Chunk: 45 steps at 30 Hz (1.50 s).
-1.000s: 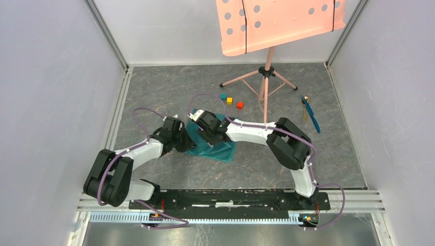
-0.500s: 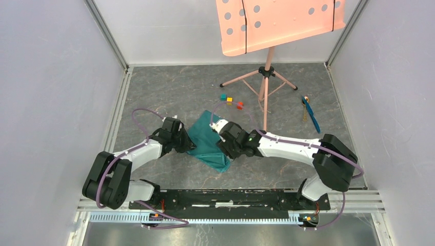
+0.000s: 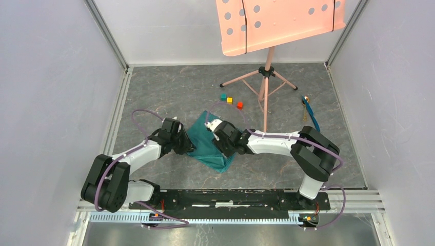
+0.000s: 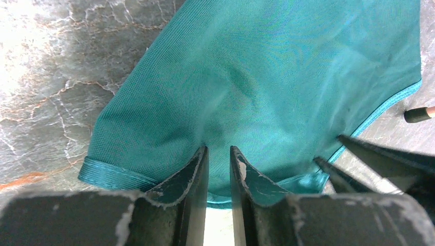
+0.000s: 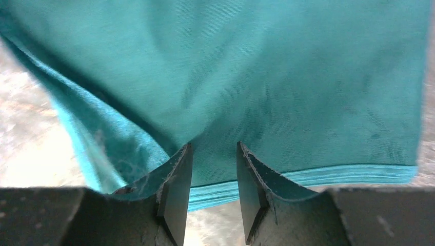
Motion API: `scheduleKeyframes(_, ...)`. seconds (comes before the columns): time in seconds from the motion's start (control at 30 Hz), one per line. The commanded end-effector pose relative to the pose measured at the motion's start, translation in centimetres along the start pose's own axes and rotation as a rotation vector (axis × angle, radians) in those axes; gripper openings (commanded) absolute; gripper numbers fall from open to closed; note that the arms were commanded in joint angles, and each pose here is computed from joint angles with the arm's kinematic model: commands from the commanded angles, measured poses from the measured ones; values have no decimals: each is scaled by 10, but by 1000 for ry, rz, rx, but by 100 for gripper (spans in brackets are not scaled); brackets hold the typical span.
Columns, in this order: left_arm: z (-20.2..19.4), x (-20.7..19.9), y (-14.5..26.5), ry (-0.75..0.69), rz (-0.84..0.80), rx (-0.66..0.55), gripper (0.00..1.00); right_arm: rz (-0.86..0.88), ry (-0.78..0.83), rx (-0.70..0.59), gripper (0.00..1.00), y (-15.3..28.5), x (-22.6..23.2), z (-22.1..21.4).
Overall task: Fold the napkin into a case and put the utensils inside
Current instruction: Smooth out the square-folded napkin at the center of the board, then rotate the square-folded napkin at the center of the board.
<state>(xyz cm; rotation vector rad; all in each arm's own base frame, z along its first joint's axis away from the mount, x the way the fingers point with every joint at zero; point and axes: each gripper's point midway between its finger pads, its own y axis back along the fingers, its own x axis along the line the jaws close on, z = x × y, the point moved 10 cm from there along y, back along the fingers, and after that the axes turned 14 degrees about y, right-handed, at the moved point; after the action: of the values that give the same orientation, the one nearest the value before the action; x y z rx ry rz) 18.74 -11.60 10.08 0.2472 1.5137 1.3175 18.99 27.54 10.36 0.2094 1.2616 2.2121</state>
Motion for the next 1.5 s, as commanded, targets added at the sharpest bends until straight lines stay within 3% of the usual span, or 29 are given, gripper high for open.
scheduleKeyframes(0.0,-1,4,3,-14,-4,-32,29,73,89,-89,43,18,30,9)
scheduleKeyframes(0.23,1,1,6,-13,-9,-48,28,301,198,-242,45,43,55,8)
scheduleKeyframes(0.37,3,-11,15,-23,-63,-29,31,168,92,-244,50,46,26,1)
scheduleKeyframes(0.47,7,-24,25,-40,-114,-26,37,52,-18,-162,46,32,4,-3)
scheduleKeyframes(0.57,12,-32,29,-55,-125,-40,44,-60,-30,-115,38,17,-9,-6)
scheduleKeyframes(0.77,20,-31,6,-81,-47,-3,45,-195,38,-53,32,0,-29,-10)
scheduleKeyframes(0.93,13,-3,-5,-73,74,-41,44,-226,172,-49,29,-13,-44,-5)
scheduleKeyframes(1.1,-9,20,4,-28,61,-8,43,-280,255,-31,28,-30,-62,10)
scheduleKeyframes(1.23,-16,5,28,-13,-82,49,54,-234,237,-44,29,-22,-61,29)
scheduleKeyframes(1.33,-11,-9,49,-25,-127,9,61,-146,170,-99,30,-6,-54,42)
scheduleKeyframes(1.47,0,-16,55,-37,-99,-38,61,24,85,-192,32,0,-38,46)
